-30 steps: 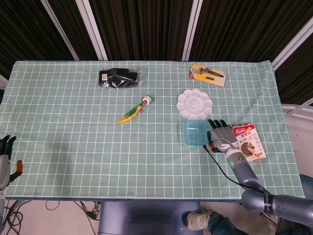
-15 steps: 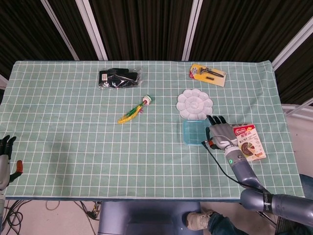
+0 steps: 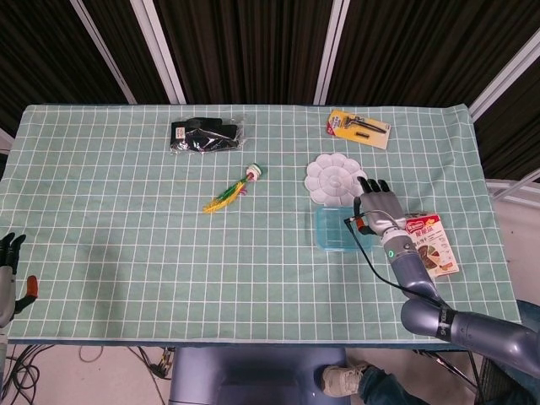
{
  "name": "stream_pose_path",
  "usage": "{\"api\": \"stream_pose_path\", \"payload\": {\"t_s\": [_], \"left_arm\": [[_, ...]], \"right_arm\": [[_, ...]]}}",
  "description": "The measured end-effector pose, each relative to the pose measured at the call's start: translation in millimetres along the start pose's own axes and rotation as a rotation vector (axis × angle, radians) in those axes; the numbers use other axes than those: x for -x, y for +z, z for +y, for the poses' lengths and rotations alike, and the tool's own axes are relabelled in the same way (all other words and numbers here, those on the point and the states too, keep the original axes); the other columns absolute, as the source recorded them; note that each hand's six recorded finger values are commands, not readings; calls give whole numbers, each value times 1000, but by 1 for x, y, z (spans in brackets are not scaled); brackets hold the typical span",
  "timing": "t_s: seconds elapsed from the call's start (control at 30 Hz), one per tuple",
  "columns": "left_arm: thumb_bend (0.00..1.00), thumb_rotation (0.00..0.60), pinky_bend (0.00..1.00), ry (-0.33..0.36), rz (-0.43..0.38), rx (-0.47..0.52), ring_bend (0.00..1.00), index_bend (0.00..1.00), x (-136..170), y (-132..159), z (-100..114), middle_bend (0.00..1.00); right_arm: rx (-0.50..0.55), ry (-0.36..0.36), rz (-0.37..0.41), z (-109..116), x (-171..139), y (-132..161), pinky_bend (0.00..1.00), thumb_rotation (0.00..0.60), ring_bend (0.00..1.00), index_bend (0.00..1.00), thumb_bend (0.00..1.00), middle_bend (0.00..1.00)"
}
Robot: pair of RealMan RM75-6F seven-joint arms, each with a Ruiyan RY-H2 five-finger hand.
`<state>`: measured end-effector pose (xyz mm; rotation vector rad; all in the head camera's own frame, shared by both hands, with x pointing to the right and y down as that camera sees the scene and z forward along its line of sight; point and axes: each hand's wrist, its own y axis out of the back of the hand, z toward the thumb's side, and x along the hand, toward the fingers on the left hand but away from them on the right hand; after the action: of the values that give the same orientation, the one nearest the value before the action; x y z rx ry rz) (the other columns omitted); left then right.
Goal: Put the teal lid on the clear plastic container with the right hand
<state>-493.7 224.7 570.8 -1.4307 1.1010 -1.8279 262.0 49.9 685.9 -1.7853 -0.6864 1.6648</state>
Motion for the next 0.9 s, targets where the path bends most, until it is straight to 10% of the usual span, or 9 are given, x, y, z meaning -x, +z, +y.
{"api": "stream_pose_path", "payload": {"t_s": [0.9], "left_arm": [[525, 600, 0, -6, 4, -4, 0, 60, -1, 0, -1, 0]], "right_arm": [[-23, 99, -23, -24, 15, -5, 0, 600, 0, 622, 521, 25]]}}
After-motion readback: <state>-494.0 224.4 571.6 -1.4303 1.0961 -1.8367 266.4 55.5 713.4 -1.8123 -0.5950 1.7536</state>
